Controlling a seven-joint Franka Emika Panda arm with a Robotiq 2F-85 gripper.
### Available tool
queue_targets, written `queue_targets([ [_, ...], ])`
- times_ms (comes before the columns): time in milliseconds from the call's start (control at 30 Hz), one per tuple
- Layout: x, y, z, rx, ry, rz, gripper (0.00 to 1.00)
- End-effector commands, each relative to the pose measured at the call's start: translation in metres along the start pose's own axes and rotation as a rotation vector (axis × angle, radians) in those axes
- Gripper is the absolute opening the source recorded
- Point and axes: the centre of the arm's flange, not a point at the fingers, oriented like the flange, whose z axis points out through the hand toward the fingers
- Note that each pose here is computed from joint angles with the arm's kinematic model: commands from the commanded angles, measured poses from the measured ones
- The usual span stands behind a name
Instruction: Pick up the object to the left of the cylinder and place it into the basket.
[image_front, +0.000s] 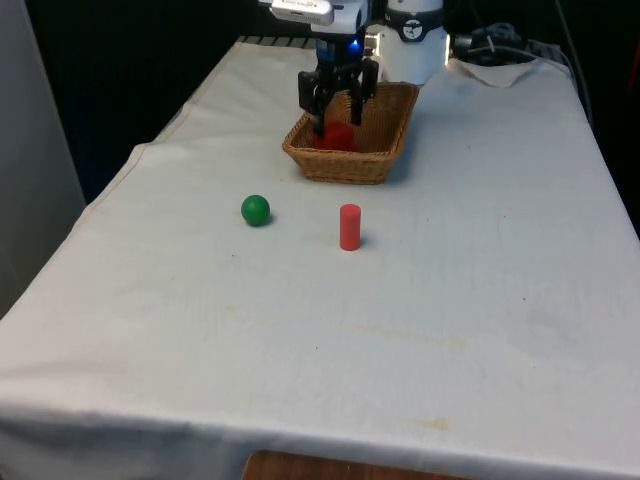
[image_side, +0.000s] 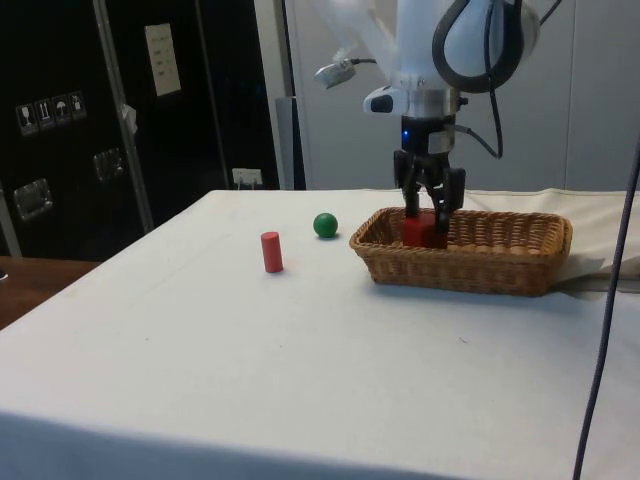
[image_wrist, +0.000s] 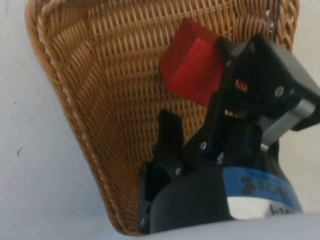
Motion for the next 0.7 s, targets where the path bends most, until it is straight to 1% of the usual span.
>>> queue_targets([
  [0, 0.001, -0.002, -0.002, -0.004, 0.016, 0.002, 0.71],
  [67, 0.001, -0.002, -0.002, -0.004, 0.016, 0.003, 0.91],
  [100, 0.001, -0.002, -0.002, -0.003, 0.016, 0.003, 0.98],
  [133, 0.001, -0.002, -0.002, -0.003, 0.015, 0.003, 1.00],
  [167, 0.000, 0.000, 0.000, 0.000, 0.000, 0.000, 1.00],
  [200, 0.001, -0.002, -0.002, -0.003, 0.015, 0.002, 1.00],
  [367, 0.002, -0.002, -0.002, -0.003, 0.014, 0.003, 1.00],
  [467, 0.007, 0.006, -0.009, -0.012, 0.023, 0.000, 1.00],
  [500, 0.005, 0.006, -0.006, -0.014, 0.015, 0.000, 1.00],
  [533, 0.009, 0.008, -0.011, -0.014, 0.025, 0.000, 1.00],
  [667, 0.016, 0.017, -0.022, -0.018, 0.037, 0.000, 1.00],
])
